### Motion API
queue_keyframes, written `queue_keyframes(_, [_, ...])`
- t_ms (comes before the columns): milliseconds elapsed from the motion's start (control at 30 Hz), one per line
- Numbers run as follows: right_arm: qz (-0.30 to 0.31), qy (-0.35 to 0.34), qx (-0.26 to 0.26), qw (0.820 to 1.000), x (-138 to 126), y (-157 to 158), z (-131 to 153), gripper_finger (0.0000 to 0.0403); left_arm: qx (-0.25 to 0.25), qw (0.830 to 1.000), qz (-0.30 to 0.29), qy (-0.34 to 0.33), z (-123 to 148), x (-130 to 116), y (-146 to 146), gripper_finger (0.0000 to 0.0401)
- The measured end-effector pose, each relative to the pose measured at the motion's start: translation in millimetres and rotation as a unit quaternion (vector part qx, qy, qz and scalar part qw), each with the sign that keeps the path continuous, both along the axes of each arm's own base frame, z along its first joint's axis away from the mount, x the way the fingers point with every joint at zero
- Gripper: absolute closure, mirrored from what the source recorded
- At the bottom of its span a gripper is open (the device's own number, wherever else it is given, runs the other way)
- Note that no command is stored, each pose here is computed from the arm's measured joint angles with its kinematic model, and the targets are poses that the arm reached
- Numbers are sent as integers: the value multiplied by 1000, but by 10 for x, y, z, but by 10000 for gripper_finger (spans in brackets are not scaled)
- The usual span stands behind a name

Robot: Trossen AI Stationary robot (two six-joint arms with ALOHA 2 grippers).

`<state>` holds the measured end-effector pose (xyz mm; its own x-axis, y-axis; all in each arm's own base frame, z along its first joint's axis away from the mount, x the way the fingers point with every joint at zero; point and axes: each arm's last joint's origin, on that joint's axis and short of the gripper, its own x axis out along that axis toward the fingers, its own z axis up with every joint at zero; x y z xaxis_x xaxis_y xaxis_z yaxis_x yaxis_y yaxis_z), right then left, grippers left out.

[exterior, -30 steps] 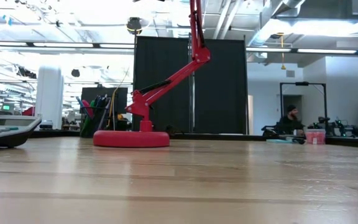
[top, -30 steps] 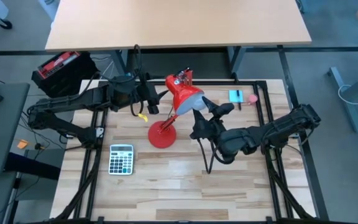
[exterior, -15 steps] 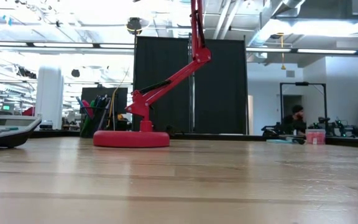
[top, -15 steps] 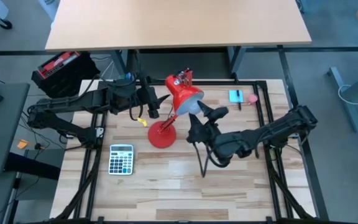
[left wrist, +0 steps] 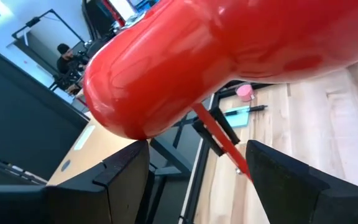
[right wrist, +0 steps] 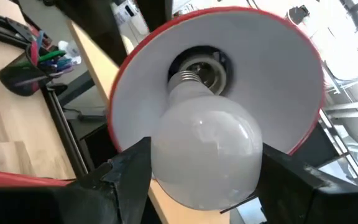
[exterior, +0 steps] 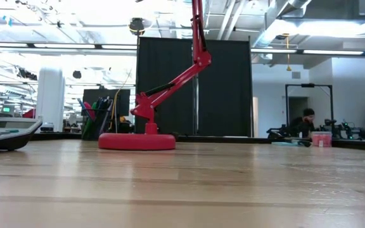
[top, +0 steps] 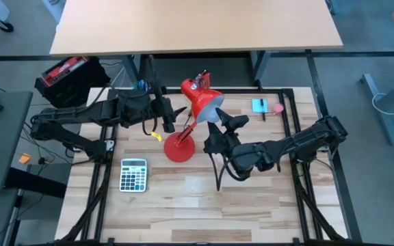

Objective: Screw lightbulb
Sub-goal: Insert the white lightbulb into the red desk lamp

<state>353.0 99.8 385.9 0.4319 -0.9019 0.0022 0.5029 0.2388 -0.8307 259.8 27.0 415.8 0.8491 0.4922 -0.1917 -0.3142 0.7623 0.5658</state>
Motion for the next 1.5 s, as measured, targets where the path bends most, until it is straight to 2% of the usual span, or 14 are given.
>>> queue_keyframes(267, [5, 4, -2, 1000, -13, 7, 107, 149, -14, 1000, -9, 3, -20, 2, -16, 141])
queue_keyframes(433, [-11, 44, -15, 999, 19, -115, 47, 149, -14, 1000, -7, 2, -18, 2, -15, 141])
queue_keyframes(567, [-24, 46, -16, 999, 32, -185, 44, 149, -14, 1000, -3, 2, -18, 1, -12, 141])
queue_keyframes(800, [-17, 61, -22, 998, 35, -181, 41, 149, -1, 1000, 24, 7, -16, -13, 102, 141])
queue_keyframes(967, [-15, 74, -27, 997, 32, -181, 30, 149, -11, 1000, 13, 15, -77, 63, 133, 141])
queue_keyframes(1167, [22, 61, -19, 998, -199, -102, 186, 149, -11, 999, 14, 38, -172, 158, 146, 141])
queue_keyframes(1333, [98, -12, 54, 994, -622, -160, 383, 149, -7, 998, 53, 41, -191, 161, 184, 141])
queue_keyframes(1400, [110, -31, 83, 990, -758, -229, 429, 149, -9, 998, 58, 36, -172, 136, 208, 141])
queue_keyframes(1500, [123, -46, 115, 985, -864, -332, 449, 149, -43, 998, 41, 3, -100, 55, 264, 141])
